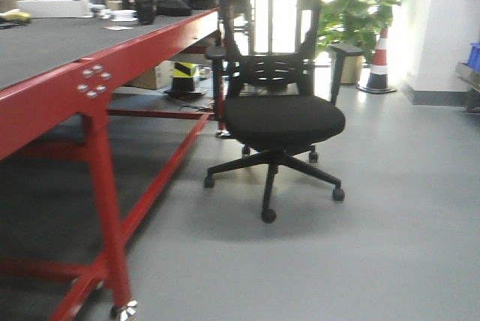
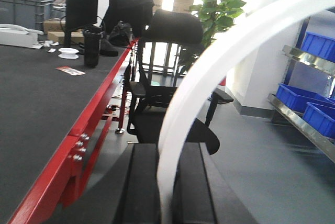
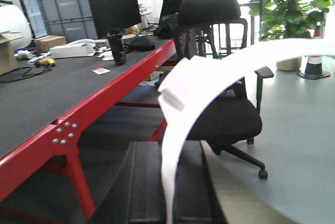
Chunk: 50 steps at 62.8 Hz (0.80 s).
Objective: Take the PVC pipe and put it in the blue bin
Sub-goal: 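Drive the base away from the table toward the blue bin shelf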
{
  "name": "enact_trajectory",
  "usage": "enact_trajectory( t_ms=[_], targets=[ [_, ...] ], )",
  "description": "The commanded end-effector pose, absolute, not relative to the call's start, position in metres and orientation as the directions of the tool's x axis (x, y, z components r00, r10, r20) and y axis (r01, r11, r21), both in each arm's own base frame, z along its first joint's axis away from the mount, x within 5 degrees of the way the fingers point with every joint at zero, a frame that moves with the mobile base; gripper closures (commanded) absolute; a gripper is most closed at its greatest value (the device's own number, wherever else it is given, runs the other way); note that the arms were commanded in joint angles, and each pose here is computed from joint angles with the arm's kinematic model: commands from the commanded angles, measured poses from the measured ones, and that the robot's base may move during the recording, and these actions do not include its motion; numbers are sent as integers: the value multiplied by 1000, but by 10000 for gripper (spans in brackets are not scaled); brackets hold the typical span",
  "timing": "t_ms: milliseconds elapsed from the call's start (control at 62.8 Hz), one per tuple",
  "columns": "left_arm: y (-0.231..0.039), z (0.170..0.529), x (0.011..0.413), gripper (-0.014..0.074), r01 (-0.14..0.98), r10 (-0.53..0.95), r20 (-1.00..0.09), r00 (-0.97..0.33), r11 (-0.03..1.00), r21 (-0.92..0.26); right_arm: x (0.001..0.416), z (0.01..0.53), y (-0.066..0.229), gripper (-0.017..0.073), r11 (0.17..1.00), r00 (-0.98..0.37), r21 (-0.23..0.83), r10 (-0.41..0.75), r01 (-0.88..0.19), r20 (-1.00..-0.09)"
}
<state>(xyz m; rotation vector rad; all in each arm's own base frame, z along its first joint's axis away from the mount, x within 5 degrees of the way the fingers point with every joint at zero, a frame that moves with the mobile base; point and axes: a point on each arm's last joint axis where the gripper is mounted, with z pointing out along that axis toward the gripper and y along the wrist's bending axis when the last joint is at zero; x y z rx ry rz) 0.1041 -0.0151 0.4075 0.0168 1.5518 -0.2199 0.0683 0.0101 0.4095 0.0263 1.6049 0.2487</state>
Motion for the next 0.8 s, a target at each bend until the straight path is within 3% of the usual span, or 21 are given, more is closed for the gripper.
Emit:
enact_trajectory(
  t_ms=[0,780],
  targets=[
    [-15,410,103,705,157,-147,-989,31,978,-140,67,412,9,721,978,-20,160,159,-137,-987],
    [-15,410,103,705,157,-147,-989,31,978,-140,67,412,9,721,978,-20,160,159,-137,-987]
  ],
)
